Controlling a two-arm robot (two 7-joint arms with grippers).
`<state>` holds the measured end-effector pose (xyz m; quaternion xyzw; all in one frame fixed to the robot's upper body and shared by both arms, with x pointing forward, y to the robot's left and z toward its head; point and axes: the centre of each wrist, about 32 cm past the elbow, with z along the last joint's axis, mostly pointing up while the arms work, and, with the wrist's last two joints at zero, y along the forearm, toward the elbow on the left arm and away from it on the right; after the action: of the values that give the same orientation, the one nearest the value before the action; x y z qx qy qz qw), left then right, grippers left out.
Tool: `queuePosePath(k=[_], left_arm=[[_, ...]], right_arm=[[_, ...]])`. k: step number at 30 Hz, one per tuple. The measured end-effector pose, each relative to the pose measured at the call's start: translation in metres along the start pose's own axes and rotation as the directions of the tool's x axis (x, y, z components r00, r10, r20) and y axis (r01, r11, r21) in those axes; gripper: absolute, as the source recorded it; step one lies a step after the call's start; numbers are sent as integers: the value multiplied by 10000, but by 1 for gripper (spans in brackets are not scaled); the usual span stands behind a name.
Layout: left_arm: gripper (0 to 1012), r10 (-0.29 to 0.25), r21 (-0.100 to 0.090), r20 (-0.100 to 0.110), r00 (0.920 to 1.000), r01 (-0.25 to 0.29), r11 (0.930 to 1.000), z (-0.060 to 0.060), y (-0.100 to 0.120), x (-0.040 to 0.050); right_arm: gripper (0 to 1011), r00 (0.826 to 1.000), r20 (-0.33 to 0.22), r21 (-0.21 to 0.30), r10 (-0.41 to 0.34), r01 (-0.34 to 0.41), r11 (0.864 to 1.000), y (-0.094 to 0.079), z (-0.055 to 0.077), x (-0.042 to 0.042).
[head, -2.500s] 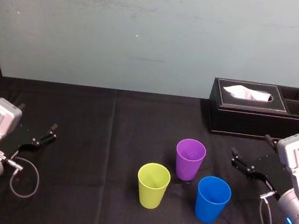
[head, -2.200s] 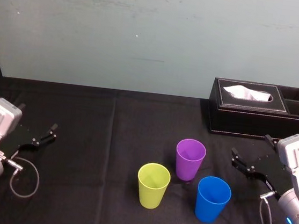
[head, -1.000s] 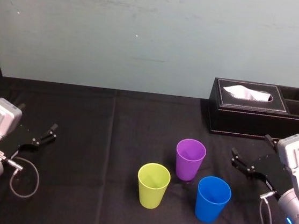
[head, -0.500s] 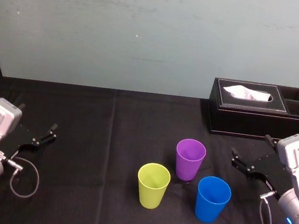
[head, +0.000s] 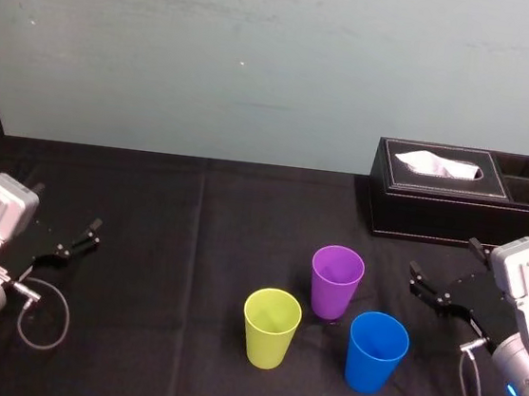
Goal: Stack the three plastic cups sequentially using one hand.
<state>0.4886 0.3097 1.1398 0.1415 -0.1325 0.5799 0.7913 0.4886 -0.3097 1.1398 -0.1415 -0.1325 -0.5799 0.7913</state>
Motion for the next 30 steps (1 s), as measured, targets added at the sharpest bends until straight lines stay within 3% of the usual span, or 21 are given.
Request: queuePosePath(k=[13,21,26,30], left_arm=[[1000,-1,0,0,10000,1,10000,0,0,0],[1000,0,0,0,10000,0,10000,0,0,0],[1000,0,1,0,10000,0,10000,0,0,0],[1000,0,0,0,10000,0,10000,0,0,0]], right_arm=[[1000,10000,-46,30,-50,50,10000,1,5,12],[1000,9994,-325,323,-72,82,9994,-52,71,48],[1000,9972,-744,477,81,-46,9988,-210,130,85],[1000,9912,-1298,282,276,-241,9993,-417,165,137]])
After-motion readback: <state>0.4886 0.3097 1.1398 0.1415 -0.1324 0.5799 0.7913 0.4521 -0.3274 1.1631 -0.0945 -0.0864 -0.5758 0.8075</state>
